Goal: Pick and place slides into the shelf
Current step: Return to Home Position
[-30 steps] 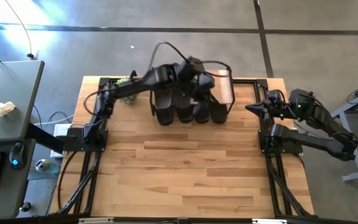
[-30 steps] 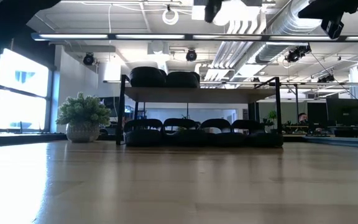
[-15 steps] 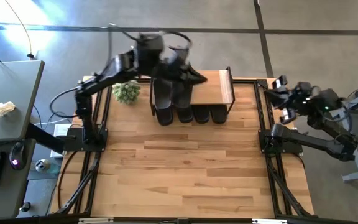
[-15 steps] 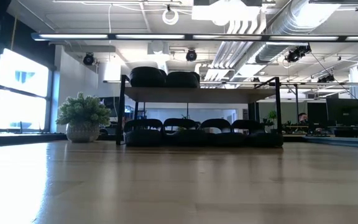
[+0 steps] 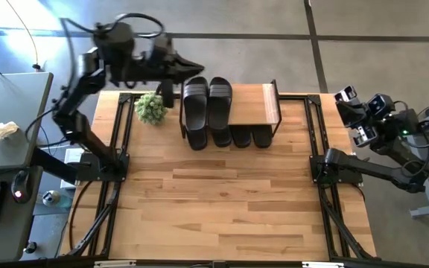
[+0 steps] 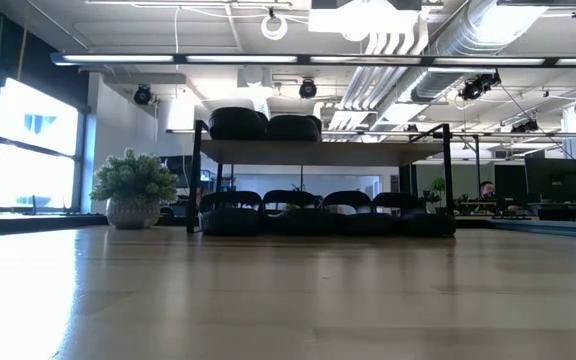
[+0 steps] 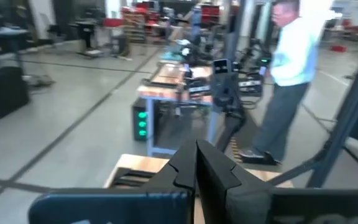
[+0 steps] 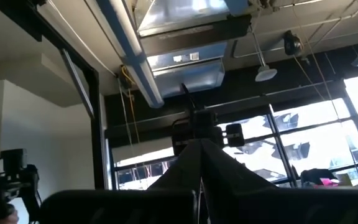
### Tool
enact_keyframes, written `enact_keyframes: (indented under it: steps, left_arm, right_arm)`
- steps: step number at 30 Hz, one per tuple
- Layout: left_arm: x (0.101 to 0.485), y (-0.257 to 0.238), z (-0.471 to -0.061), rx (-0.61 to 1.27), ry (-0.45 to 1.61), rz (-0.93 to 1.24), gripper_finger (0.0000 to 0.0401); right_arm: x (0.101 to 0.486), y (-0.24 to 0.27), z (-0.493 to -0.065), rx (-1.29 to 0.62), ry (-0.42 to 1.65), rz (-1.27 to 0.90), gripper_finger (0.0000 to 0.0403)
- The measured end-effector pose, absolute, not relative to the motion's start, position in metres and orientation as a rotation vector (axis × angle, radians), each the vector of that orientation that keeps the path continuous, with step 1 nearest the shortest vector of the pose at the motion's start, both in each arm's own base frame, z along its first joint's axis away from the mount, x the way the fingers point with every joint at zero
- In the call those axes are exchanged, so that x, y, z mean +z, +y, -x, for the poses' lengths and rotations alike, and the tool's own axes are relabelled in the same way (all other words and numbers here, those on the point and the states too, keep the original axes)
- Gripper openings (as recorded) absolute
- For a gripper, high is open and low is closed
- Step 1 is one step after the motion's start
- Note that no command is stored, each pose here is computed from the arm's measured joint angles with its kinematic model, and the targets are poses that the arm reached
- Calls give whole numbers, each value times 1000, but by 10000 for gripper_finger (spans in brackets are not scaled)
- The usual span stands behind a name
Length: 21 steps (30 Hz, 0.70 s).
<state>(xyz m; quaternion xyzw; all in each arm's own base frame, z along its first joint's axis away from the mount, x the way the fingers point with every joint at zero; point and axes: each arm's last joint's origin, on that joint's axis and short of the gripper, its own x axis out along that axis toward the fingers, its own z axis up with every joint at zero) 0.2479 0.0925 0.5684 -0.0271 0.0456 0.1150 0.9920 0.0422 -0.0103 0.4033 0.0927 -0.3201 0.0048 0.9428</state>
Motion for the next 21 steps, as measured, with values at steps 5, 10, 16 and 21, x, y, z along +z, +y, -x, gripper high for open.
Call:
enact_keyframes:
  steps: [5, 10, 16, 21]
  left_arm:
    - [576, 81, -211, 319, 125, 34, 0]
    - [577, 71, -179, 393, 177, 39, 0]
    - [581, 58, -139, 496, 186, 55, 0]
    - [581, 44, -95, 608, 182, 82, 0]
  right_arm:
    - [411, -8, -37, 12, -672, -171, 0]
    - [415, -6, -33, 3, -651, -164, 0]
    - [412, -7, -35, -2, -612, -190, 0]
    - [409, -8, -37, -13, -573, -206, 0]
